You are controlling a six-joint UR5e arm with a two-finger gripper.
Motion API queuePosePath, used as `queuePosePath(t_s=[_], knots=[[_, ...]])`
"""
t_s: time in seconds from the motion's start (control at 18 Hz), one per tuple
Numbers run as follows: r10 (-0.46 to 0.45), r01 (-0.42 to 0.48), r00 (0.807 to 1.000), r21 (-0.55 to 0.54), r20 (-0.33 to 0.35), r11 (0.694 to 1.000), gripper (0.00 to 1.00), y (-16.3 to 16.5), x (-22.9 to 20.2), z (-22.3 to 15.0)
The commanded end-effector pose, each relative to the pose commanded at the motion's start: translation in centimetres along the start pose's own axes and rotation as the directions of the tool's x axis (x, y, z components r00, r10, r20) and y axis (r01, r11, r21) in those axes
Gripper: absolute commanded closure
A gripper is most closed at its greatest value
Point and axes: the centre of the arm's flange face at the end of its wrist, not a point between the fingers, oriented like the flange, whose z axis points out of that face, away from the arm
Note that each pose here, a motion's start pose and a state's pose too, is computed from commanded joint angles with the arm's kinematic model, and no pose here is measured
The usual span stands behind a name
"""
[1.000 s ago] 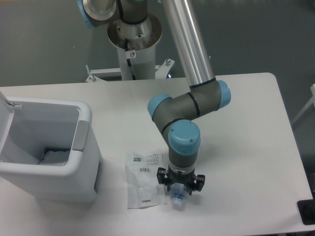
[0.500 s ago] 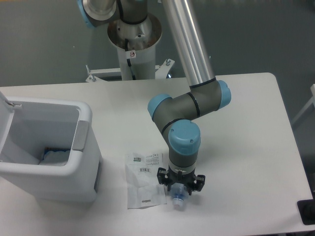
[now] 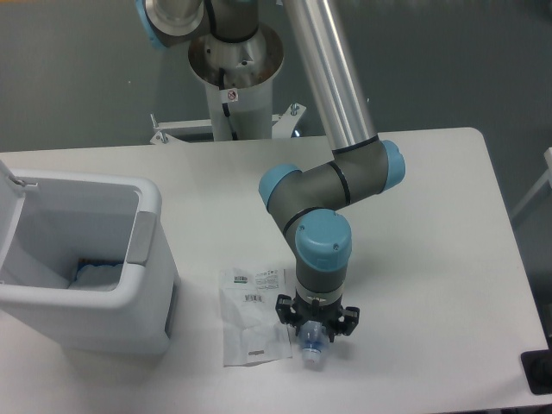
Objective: Place the trash in the trash can
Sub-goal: 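Close the gripper around the bottle's cap end, then lift the bottle and carry it over the white trash bin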
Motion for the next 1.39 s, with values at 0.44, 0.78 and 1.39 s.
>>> queuePosePath(t_s=[0.44,0.78,1.39], knots=[[-0.019,0.01,0.996,0.111,0.082,0.994,0.36,-1.3,-1.6,-8.5],[-0.226,0.16,0.962,0.348,0.156,0.924,0.36,-1.7,-3.7,-24.0],[-0.46,0.37,0.887,0.667,-0.046,0.647,0.36,-4.9,7.4,-42.9]])
